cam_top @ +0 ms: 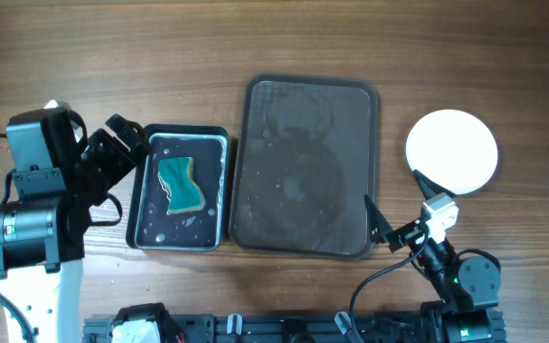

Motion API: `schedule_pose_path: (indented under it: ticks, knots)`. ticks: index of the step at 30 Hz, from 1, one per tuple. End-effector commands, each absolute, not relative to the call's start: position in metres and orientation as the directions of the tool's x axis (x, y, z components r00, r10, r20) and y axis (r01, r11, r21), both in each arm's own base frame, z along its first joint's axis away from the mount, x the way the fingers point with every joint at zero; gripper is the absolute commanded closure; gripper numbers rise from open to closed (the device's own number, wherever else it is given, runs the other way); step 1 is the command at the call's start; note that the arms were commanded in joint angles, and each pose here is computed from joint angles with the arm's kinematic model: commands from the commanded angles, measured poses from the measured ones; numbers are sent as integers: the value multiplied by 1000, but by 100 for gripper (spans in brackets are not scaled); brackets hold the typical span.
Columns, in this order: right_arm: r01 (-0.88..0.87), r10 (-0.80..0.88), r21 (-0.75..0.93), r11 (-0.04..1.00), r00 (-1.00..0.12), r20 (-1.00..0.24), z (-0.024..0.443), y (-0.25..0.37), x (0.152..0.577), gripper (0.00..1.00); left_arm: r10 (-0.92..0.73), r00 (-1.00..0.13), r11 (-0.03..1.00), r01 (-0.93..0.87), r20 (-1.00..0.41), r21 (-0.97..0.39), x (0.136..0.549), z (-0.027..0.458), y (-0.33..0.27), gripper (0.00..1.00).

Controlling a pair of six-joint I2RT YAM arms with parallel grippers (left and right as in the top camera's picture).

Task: Clean dirty plates on tray and stack at the side

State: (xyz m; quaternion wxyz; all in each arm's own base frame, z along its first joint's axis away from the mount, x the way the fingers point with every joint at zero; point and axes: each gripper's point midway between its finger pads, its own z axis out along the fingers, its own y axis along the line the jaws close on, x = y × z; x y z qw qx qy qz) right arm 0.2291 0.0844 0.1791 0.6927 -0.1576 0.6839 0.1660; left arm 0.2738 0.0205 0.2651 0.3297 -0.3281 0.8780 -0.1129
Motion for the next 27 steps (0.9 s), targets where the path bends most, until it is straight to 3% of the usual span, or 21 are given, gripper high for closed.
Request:
schedule_pose_path:
  ticks: [1,9,13,19,27]
  knots:
    - [-434,29,18,901,21,-999,183,82,229,0,-650,-559,760,-493,-515,-424,275,272,21,0]
    - [-434,29,18,901,21,-999,183,82,229,0,-626,-465,777,-441,-626,-449,244,295,23,0]
    - [-434,29,17,901,21,-999,183,82,229,0,-578,-303,814,-272,-758,-513,243,310,16,0]
    - [-434,29,18,901,21,-999,183,82,229,0,-558,-124,830,-74,-820,-553,236,277,4,0]
    - [-434,29,17,901,21,-999,183,82,229,0,-547,-37,835,52,-837,-548,228,224,-7,0]
